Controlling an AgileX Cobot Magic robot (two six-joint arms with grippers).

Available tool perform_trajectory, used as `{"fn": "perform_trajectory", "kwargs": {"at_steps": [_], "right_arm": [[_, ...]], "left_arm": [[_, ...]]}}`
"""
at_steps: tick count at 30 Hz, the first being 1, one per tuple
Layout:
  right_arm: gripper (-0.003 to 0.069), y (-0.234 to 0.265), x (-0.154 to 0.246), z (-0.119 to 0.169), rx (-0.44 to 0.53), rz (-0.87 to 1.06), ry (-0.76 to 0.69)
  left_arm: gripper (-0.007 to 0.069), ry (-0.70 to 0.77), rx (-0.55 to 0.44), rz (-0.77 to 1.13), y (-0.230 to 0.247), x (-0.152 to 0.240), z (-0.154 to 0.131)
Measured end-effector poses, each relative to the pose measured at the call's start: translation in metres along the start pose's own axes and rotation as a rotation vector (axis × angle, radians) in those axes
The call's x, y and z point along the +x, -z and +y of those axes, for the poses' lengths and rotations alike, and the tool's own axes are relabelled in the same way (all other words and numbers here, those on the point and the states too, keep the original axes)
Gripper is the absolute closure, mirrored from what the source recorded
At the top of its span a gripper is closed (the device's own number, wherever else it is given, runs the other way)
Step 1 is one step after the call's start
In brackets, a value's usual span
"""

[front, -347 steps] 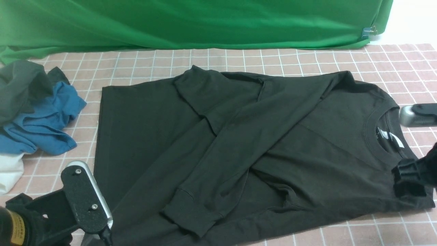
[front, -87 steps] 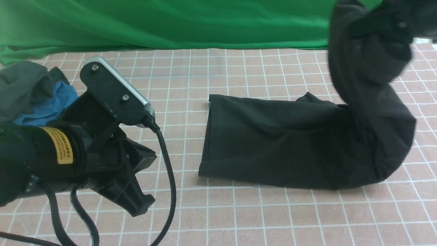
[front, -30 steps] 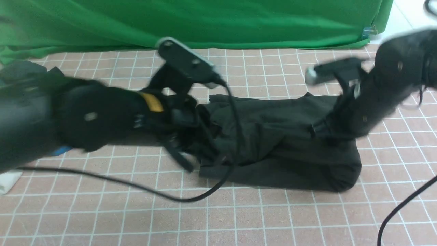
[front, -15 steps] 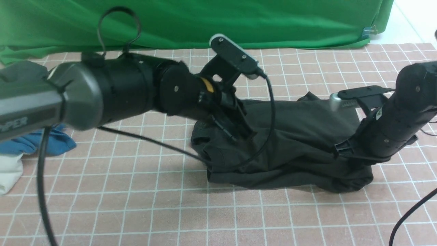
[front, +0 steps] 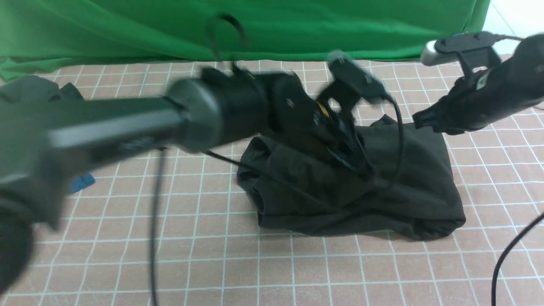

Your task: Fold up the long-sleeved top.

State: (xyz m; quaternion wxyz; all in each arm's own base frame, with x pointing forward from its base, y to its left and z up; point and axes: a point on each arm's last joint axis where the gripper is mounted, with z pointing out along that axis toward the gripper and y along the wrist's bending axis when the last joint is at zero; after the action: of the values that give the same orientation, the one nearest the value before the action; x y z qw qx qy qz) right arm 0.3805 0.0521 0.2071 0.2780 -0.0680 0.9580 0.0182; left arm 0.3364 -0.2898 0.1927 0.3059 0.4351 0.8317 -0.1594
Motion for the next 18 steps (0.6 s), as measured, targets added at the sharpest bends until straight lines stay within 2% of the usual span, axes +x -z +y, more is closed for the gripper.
{"fn": "perform_trajectory", "kwargs": {"at_steps": [5, 9, 14, 16, 18], "right_arm": [[0.0626, -0.041, 0.002, -0.022, 0.028, 0.054, -0.037], [0.0626, -0.062, 0.003, -0.03, 0.034, 0.088, -0.031], [0.0626, -0.057, -0.007, -0.03, 0.033, 0.09, -0.013], [0.0626, -0.041, -0.016, -0.03, 0.034, 0.075, -0.011], [0.0626, -0.02, -0.023, -0.031, 0.037, 0.042, -0.01]], "left_arm": [[0.0607, -0.015, 0.095, 0.209, -0.031, 0.031, -0.008], [0.0607, -0.047, 0.103, 0.255, -0.029, 0.033, -0.007], [0.0607, -0.083, 0.116, 0.312, -0.024, 0.033, -0.008], [0.0607, -0.108, 0.119, 0.379, -0.01, 0.034, -0.009], [0.0607, -0.118, 0.082, 0.366, 0.011, 0.026, -0.008]]}}
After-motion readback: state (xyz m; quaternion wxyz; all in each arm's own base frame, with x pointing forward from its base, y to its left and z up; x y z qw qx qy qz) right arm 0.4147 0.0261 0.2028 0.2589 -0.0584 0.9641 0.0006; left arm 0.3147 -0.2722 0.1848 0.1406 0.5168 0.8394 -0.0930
